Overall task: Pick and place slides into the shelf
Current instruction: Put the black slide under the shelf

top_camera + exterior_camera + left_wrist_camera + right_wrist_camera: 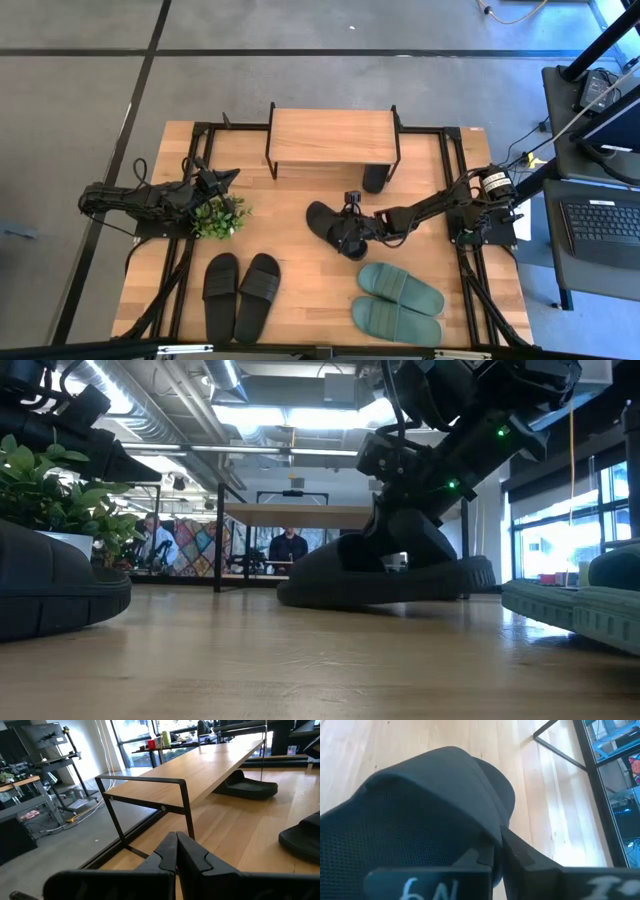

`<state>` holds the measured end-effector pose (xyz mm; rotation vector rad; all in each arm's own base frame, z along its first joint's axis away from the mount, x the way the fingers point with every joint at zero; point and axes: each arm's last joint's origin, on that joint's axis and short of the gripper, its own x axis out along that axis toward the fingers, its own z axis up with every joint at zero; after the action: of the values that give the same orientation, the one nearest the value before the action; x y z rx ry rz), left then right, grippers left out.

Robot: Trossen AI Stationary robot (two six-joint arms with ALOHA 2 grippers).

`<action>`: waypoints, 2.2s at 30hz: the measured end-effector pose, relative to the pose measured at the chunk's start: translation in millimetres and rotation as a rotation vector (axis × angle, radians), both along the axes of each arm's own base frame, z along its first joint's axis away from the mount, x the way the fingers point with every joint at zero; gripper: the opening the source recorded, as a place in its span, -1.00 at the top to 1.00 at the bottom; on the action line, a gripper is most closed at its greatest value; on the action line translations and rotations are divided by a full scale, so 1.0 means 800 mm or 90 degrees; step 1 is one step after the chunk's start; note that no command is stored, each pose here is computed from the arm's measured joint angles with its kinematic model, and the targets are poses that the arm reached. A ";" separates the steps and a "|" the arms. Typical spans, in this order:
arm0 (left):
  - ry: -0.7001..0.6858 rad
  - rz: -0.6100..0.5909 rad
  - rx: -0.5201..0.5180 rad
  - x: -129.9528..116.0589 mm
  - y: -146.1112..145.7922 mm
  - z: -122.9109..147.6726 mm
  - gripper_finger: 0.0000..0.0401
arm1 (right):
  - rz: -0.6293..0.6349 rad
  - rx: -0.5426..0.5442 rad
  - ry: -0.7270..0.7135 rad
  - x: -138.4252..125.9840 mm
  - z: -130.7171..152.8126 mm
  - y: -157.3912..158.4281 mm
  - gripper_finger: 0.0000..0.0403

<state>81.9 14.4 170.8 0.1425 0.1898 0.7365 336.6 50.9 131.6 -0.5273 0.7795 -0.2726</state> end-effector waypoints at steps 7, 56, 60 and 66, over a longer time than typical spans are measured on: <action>0.000 0.000 0.000 0.000 0.000 0.000 1.00 | -0.074 0.021 -0.050 0.013 0.025 0.000 0.94; 0.000 0.000 0.000 0.000 0.000 0.000 1.00 | -0.521 0.075 -0.060 -0.030 0.000 -0.079 0.94; 0.000 0.000 0.000 0.000 0.000 0.000 1.00 | -0.539 0.073 -0.038 -0.033 0.004 -0.077 0.94; 0.000 0.000 0.000 0.000 0.000 0.000 1.00 | -0.541 0.072 -0.024 -0.035 0.006 -0.070 0.94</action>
<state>81.8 14.4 170.8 0.1422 0.1896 0.7362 309.0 -5.2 136.6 -0.0546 0.9448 -1.0118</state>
